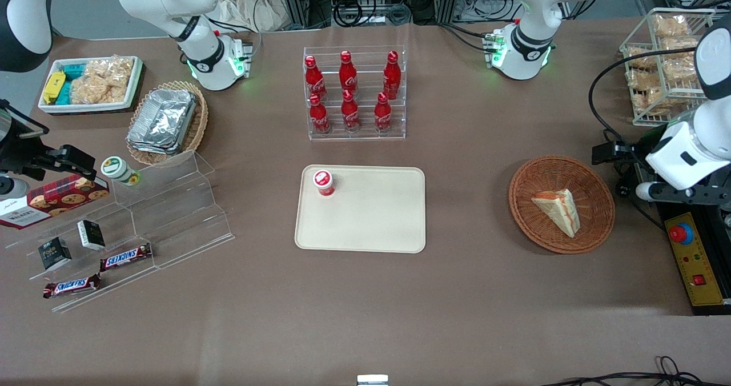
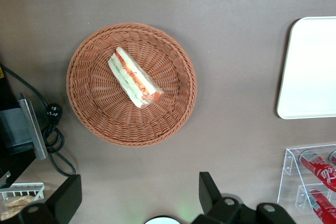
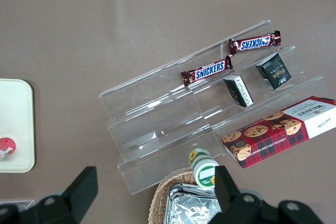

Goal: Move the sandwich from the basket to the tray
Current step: 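Move the left gripper over the sandwich in the wicker basket, then lower the left gripper around the sandwich and close it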

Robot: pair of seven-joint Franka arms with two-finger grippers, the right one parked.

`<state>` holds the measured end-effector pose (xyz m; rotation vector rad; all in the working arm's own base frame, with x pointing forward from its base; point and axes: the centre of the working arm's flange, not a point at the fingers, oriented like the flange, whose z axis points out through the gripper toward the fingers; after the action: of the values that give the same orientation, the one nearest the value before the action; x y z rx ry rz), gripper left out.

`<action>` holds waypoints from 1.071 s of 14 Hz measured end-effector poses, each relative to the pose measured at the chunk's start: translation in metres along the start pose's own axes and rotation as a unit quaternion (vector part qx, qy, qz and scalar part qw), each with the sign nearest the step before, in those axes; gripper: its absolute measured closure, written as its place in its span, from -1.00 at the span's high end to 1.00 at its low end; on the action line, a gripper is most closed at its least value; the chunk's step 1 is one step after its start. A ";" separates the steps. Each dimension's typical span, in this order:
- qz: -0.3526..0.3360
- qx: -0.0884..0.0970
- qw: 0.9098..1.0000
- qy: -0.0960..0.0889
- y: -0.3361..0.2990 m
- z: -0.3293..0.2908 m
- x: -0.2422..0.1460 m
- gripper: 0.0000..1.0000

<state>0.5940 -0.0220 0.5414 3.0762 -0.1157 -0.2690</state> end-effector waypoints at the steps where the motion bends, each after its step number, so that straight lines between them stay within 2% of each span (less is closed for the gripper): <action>1: 0.000 0.002 1.000 -0.003 -0.001 0.002 0.001 1.00; 5: -0.004 0.008 1.000 -0.016 -0.004 0.009 0.002 1.00; 7: -0.067 0.008 0.997 -0.030 -0.011 0.025 0.003 1.00; 8: -0.114 0.009 0.993 -0.029 -0.017 0.036 0.005 1.00; 9: -0.157 0.009 0.987 -0.024 -0.022 0.049 0.008 1.00; 11: -0.225 0.007 0.974 -0.002 -0.028 0.084 0.015 1.00; 12: -0.263 0.006 0.965 0.008 -0.029 0.104 0.018 1.00; 14: -0.345 0.002 0.938 0.029 -0.030 0.140 0.021 1.00; 15: -0.370 0.004 0.928 0.039 -0.030 0.158 0.022 1.00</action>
<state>0.5900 -0.0006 0.3801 2.9768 1.0576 -0.1639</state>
